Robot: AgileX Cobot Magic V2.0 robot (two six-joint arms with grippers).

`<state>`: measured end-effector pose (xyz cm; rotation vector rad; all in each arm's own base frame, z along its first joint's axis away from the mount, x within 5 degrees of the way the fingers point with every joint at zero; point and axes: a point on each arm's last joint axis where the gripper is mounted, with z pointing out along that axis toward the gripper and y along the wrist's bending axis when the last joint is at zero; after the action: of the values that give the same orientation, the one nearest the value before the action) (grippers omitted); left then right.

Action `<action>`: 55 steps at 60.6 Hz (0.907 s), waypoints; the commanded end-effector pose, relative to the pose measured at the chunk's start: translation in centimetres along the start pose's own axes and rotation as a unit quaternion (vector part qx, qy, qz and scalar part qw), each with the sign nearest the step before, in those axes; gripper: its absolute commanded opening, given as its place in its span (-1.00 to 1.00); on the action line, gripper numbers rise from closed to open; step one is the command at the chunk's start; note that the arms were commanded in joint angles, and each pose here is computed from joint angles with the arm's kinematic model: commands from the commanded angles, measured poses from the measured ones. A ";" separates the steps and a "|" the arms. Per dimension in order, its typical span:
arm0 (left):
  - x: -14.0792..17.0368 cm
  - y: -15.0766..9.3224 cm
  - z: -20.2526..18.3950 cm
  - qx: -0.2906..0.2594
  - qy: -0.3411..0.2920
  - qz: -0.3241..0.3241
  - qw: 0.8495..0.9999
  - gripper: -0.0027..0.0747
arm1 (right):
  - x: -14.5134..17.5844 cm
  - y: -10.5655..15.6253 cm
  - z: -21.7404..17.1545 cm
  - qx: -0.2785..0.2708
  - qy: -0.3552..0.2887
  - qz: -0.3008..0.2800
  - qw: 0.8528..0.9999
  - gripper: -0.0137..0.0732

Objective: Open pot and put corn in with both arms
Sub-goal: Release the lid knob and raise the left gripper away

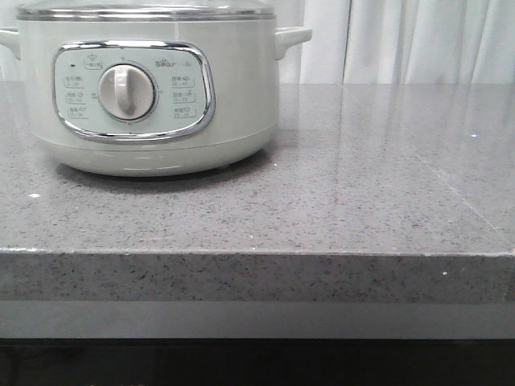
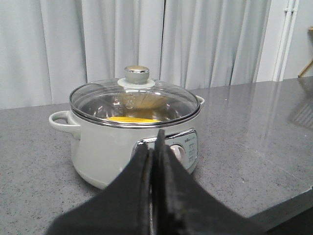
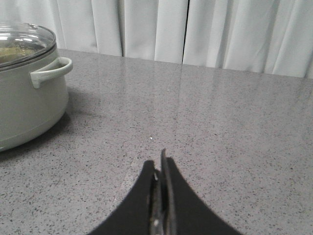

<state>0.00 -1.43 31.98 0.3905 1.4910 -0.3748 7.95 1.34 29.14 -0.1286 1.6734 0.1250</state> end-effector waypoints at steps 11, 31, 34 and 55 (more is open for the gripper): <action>-1.4 0.1 -0.2 -0.004 -0.046 -0.005 0.999 -0.98 | -1.5 -0.1 -0.1 0.009 -0.045 -0.003 0.999 -0.84; -0.2 1.1 0.4 -0.057 -0.044 -0.036 0.997 -0.98 | -1.5 -0.1 -0.1 0.009 -0.045 -0.003 0.999 -0.84; 0.2 1.2 0.7 -0.064 -0.042 -0.030 0.997 -0.98 | -1.5 -0.1 -0.1 0.009 -0.045 -0.003 0.999 -0.84; 4.4 2.2 1.8 -0.200 -0.006 -0.019 0.980 -0.98 | -1.5 -0.1 -0.1 0.008 -0.045 -0.003 0.999 -0.84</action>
<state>3.06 -0.57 27.22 0.0956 1.6227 -0.1327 7.95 1.34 29.14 -0.1286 1.6734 0.1250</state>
